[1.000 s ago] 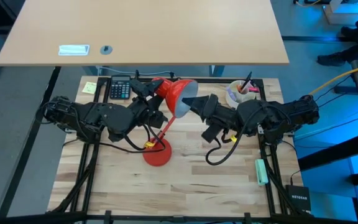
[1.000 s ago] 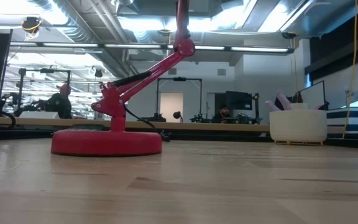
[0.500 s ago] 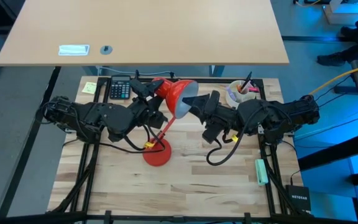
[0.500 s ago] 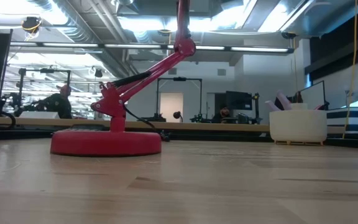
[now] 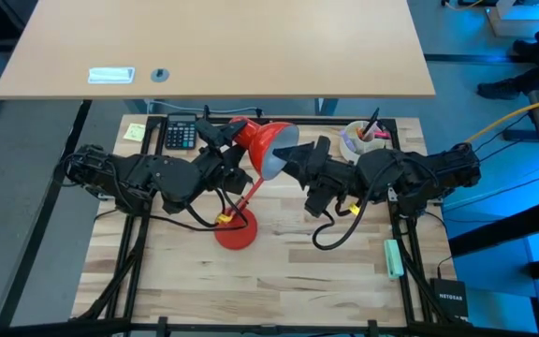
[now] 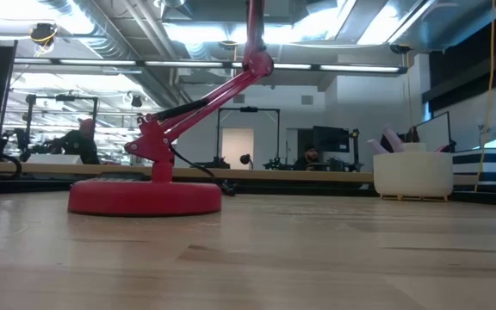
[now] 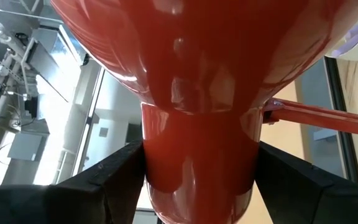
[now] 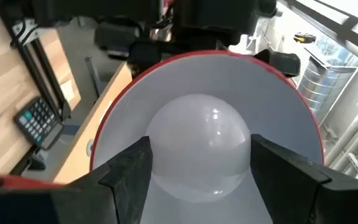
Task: Screw lightbulb
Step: Remove the light bulb from the lamp
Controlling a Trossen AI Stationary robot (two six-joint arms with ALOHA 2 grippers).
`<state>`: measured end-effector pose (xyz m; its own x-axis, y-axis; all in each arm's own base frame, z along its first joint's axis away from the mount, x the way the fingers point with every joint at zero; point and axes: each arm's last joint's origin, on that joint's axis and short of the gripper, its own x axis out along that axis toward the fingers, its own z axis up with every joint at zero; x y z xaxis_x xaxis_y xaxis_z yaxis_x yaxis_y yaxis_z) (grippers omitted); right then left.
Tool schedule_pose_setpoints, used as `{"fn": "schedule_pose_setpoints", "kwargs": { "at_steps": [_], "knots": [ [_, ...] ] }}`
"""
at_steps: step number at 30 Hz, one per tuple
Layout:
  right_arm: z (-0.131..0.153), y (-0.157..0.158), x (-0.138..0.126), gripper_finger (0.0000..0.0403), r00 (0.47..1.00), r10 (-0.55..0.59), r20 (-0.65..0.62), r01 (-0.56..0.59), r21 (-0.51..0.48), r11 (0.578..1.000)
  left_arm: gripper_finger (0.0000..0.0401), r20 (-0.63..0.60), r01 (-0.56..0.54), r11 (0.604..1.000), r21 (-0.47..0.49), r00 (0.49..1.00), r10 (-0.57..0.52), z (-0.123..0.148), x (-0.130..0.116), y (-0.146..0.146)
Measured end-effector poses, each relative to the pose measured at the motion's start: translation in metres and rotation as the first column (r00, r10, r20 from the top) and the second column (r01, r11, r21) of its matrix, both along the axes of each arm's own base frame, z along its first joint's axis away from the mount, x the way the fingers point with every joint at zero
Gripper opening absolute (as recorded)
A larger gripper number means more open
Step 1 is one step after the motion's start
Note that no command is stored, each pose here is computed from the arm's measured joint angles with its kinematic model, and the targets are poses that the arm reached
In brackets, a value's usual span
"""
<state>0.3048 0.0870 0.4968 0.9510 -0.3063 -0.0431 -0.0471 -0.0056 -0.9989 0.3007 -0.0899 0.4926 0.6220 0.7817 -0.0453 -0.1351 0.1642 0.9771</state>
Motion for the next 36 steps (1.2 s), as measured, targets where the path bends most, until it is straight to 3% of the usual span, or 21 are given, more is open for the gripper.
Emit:
{"fn": "schedule_pose_setpoints", "kwargs": {
  "at_steps": [4,12,16,22,28,30,32,34,36],
  "knots": [
    [0.002,0.001,0.001,0.0275,0.999,0.008,0.034,-0.009,0.020,1.000,0.0262,0.000,0.000,1.000,0.000,1.000,0.000,0.000,0.000,0.000],
    [0.001,0.000,0.002,0.0371,1.000,-0.005,0.021,0.005,-0.003,1.000,0.0262,0.006,0.014,1.000,-0.005,1.000,-0.014,0.000,0.001,-0.001],
    [0.001,-0.001,0.001,0.0396,0.998,-0.050,0.026,0.050,0.010,0.999,0.0262,0.006,0.010,1.000,-0.005,1.000,-0.010,0.000,0.001,-0.001],
    [0.002,0.007,-0.005,0.0391,0.986,-0.132,0.099,0.106,0.231,0.967,0.0262,0.007,0.003,1.000,-0.005,1.000,-0.003,0.000,0.001,0.000],
    [0.015,0.026,-0.033,0.0390,0.979,-0.093,0.183,0.009,0.413,0.910,0.0262,0.007,0.001,1.000,-0.006,1.000,-0.001,0.000,0.001,0.000],
    [0.020,0.030,-0.042,0.0390,0.963,-0.132,0.236,-0.016,0.537,0.843,0.0262,0.008,0.000,1.000,-0.006,1.000,0.000,0.000,0.001,0.000],
    [0.023,0.029,-0.048,0.0390,0.933,-0.207,0.293,-0.068,0.712,0.699,0.0262,0.008,-0.001,1.000,-0.006,1.000,0.001,0.000,0.001,0.000],
    [0.024,0.027,-0.050,0.0390,0.892,-0.311,0.328,-0.150,0.864,0.481,0.0262,0.008,-0.002,1.000,-0.006,1.000,0.002,0.000,0.001,0.000],
    [0.025,0.026,-0.052,0.0390,0.850,-0.407,0.335,-0.252,0.936,0.245,0.0262,0.008,-0.002,1.000,-0.006,1.000,0.002,0.000,0.001,0.000]
  ]
}}
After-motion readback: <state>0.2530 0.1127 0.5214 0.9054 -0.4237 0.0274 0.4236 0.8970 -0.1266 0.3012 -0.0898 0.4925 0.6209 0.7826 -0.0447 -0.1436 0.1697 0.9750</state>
